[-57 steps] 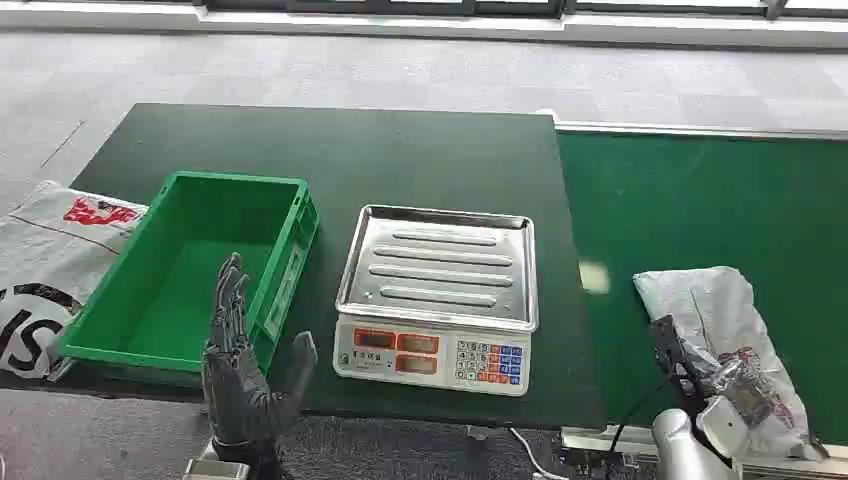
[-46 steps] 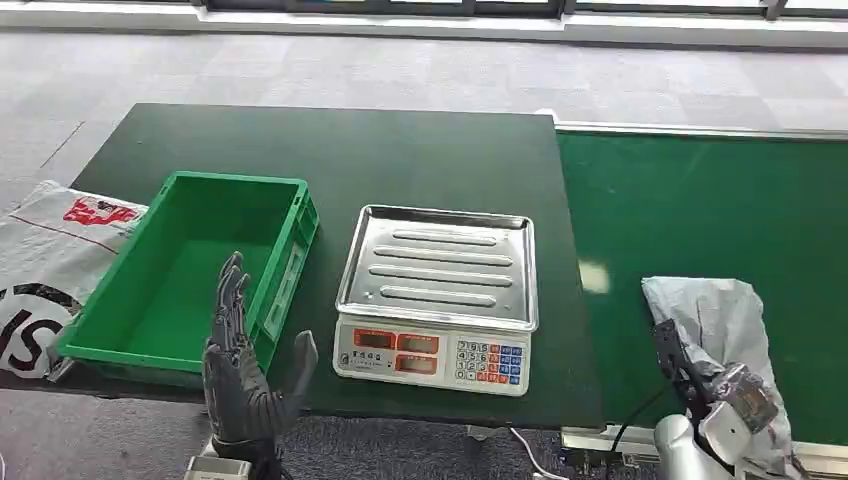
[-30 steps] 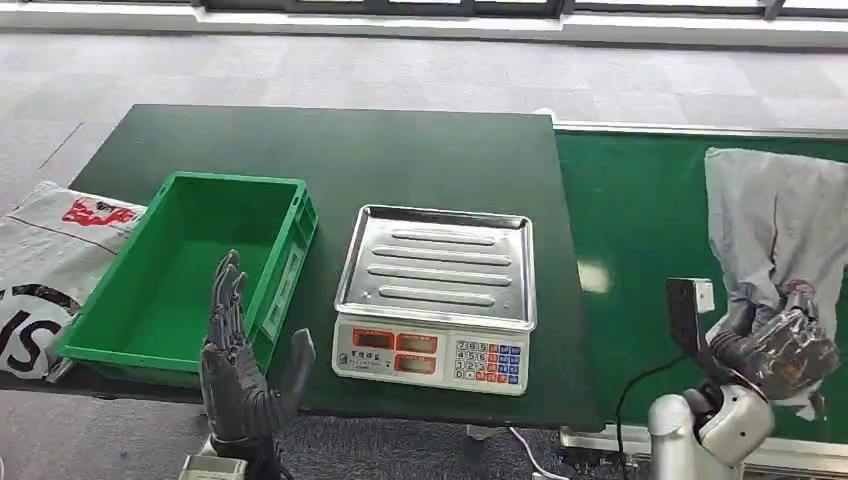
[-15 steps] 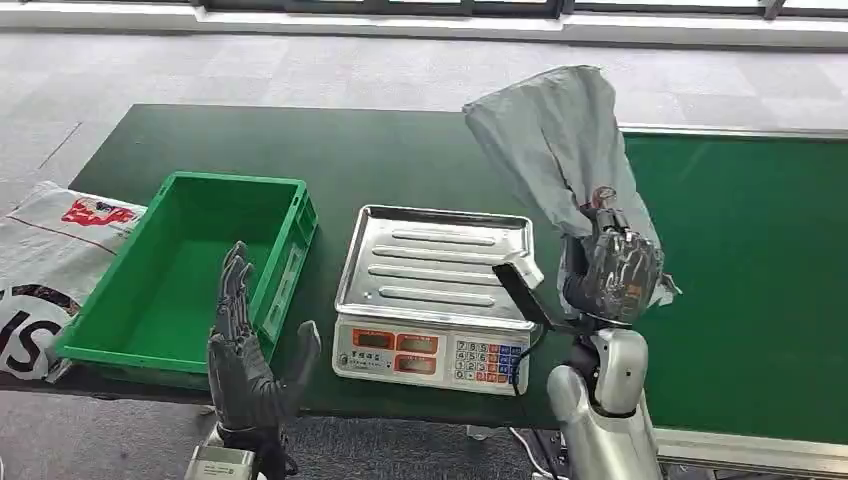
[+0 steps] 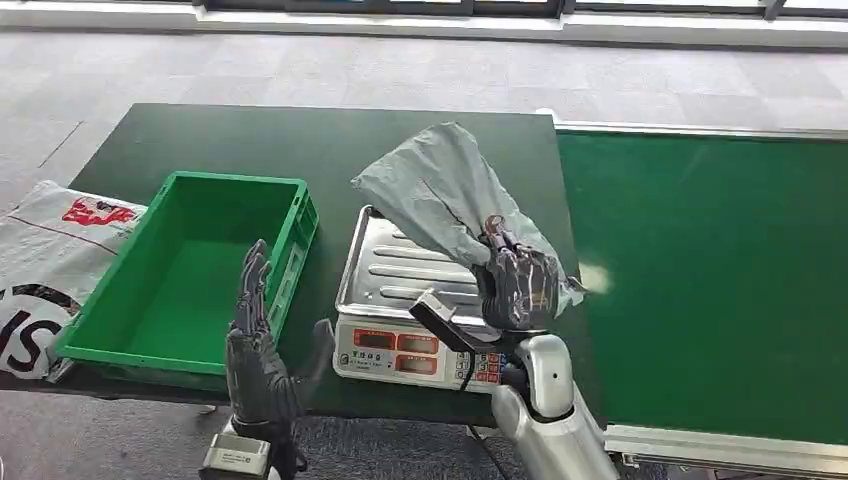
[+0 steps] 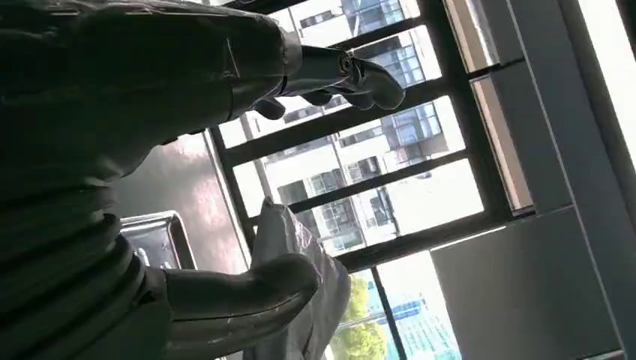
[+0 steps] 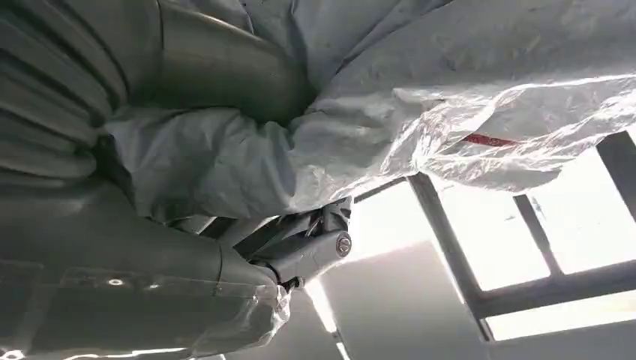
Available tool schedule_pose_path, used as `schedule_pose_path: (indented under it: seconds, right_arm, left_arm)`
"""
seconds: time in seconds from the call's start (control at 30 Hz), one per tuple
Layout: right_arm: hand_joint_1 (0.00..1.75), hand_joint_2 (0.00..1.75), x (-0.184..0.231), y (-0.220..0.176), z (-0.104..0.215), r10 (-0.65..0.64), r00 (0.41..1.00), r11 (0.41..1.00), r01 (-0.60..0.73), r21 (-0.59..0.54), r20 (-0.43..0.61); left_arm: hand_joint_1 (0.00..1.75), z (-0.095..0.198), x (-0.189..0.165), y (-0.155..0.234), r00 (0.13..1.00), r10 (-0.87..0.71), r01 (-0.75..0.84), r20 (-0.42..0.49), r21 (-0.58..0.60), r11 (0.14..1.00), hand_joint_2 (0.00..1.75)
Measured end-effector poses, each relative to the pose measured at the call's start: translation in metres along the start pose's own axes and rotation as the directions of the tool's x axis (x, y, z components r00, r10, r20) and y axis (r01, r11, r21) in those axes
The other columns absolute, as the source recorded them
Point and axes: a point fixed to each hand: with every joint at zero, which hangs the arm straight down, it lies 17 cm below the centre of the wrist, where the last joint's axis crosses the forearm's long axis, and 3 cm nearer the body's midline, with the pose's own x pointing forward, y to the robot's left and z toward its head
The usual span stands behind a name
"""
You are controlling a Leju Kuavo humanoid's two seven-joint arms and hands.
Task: Moved the parcel from conveyor to table for the left to box.
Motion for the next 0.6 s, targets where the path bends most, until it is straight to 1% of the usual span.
schedule_pose_path:
  seconds: [0.03,0.07,0.1,0.2,0.37,0.53,0.6]
  right_arm:
    - [1.75,1.75,-0.001,0.000,0.001,0.003,1.000,1.000,-0.003,-0.004,-0.002]
    - [1.69,1.75,-0.003,0.001,0.002,0.009,1.000,1.000,-0.009,-0.007,-0.003]
    - [0.00,1.75,-0.005,0.002,0.003,0.021,1.000,1.000,-0.021,-0.009,-0.007]
    - [0.00,1.75,-0.009,0.005,0.005,0.037,0.999,0.999,-0.037,0.000,-0.018]
    - [0.00,1.75,-0.008,0.010,0.007,-0.003,1.000,1.000,0.004,0.023,-0.016]
    - [0.00,1.75,-0.008,0.010,0.007,-0.004,1.000,1.000,0.005,0.023,-0.015]
    - [0.00,1.75,-0.006,0.013,0.009,-0.053,0.999,0.998,0.054,0.041,-0.007]
  left_arm:
    - [0.00,0.000,-0.001,0.000,1.000,0.003,-0.003,-0.002,0.000,1.000,1.75]
    - [0.00,0.001,-0.002,-0.001,1.000,0.006,-0.006,-0.005,-0.003,1.000,1.75]
    - [0.00,0.001,-0.002,-0.002,1.000,0.004,-0.004,-0.006,-0.003,1.000,1.75]
    - [0.00,0.001,-0.002,-0.004,1.000,-0.002,0.002,-0.003,0.000,1.000,1.75]
    - [0.00,0.000,-0.002,-0.007,1.000,-0.001,0.001,0.005,-0.009,1.000,1.75]
    - [0.00,-0.001,-0.002,-0.007,1.000,-0.001,0.001,0.005,-0.009,1.000,1.75]
    - [0.00,-0.002,0.000,-0.010,1.000,0.009,-0.009,0.012,-0.013,1.000,1.75]
